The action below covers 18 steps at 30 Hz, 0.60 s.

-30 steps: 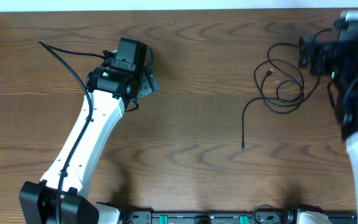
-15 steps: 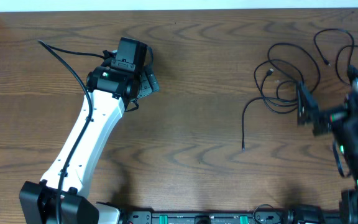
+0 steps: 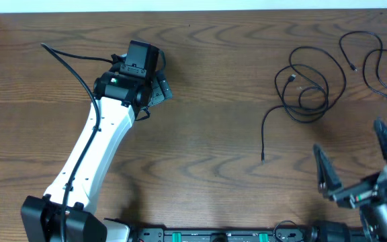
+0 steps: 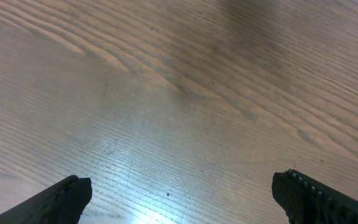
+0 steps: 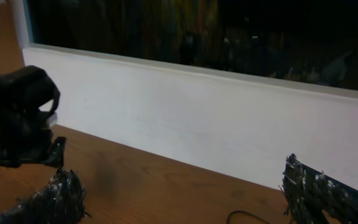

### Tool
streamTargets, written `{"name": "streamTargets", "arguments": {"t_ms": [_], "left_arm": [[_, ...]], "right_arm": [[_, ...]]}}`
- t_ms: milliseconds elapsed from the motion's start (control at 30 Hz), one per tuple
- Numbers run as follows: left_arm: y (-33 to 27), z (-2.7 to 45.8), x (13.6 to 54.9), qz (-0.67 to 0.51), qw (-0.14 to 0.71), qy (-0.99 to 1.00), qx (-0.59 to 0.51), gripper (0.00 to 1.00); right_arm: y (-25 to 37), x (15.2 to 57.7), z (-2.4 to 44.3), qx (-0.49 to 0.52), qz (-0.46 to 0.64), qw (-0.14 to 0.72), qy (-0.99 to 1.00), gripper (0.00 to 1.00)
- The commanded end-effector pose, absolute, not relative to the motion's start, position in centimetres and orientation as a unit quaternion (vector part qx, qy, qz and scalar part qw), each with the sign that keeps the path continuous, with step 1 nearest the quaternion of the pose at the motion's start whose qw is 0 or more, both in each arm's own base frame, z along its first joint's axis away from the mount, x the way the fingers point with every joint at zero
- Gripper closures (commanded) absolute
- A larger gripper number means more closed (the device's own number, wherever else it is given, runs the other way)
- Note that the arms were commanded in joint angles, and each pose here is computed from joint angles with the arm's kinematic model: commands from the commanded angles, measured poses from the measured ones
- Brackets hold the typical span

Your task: Untangle cables

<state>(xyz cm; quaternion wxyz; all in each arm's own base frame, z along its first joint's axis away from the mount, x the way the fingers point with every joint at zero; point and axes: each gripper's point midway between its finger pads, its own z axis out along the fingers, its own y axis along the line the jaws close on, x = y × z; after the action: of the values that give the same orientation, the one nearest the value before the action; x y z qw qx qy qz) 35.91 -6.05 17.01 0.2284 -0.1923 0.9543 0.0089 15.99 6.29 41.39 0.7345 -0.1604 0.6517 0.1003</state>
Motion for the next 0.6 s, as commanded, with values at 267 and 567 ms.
{"name": "streamTargets", "arguments": {"t_ms": [267, 567], "left_arm": [[-5.8, 17.7, 35.9, 0.006, 0.236, 0.951, -0.201, 0.00], [-5.8, 17.7, 35.9, 0.006, 0.236, 0.951, -0.201, 0.00]], "right_arm": [[6.9, 10.5, 42.8, -0.177, 0.061, 0.784, 0.592, 0.01], [7.2, 7.0, 42.4, -0.177, 0.013, 0.793, 0.582, 0.01]]}}
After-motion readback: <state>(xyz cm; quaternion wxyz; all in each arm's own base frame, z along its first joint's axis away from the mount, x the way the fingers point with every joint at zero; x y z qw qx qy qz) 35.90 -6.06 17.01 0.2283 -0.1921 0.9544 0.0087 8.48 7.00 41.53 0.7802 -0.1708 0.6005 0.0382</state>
